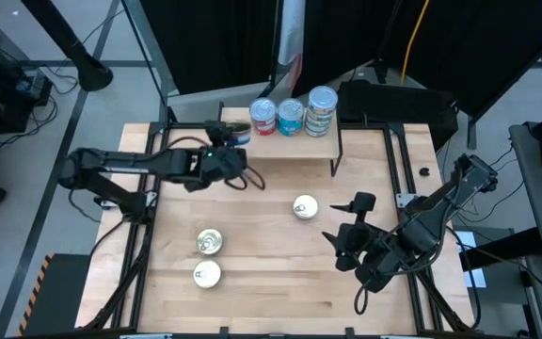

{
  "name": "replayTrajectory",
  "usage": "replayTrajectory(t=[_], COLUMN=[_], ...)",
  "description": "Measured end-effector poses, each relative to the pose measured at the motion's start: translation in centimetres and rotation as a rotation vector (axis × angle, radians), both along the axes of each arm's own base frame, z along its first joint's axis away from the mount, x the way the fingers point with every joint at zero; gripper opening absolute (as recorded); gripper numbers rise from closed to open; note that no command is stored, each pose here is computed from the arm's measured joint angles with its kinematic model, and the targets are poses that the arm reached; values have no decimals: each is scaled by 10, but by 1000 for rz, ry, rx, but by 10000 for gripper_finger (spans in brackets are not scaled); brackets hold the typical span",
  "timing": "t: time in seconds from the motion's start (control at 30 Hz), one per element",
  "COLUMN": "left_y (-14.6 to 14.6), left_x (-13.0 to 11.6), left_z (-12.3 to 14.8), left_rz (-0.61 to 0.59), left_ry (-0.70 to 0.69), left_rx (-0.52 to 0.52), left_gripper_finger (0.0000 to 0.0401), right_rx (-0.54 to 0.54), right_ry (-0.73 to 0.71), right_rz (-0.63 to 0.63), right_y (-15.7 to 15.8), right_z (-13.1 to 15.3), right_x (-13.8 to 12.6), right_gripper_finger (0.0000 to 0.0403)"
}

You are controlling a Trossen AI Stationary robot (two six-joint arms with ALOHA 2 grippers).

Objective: Stack canned seafood by type on shelf
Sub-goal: Put the blue pink tuna can on the shelf

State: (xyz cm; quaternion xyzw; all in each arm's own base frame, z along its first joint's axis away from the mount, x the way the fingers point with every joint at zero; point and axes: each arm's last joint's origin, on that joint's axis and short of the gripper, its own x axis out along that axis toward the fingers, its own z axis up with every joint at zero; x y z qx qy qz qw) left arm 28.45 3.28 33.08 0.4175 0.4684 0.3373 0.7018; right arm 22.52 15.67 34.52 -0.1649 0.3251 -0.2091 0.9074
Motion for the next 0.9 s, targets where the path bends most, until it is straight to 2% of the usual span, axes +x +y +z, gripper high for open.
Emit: replayTrajectory(t=[0.1, 0.33, 0.57, 0.9], left_y=[16, 43, 59, 74], left_x=[5, 11, 15, 20], left_z=[-12, -31, -44, -58], left_rz=[53, 156, 147, 182], left_ry=[61, 103, 130, 172], left_rx=[-6, -36, -127, -142], left_gripper_finger=[204, 204, 204, 211], right_rx=[-9, -16, -23, -22], right_ry=[11, 33, 47, 46], right_rz=[-1, -20, -31, -31], right_y=[-1, -3, -5, -5], right_z=[-1, -2, -3, -3], right_x=[-1, -4, -6, -6], right_gripper_finger=[332, 332, 332, 332])
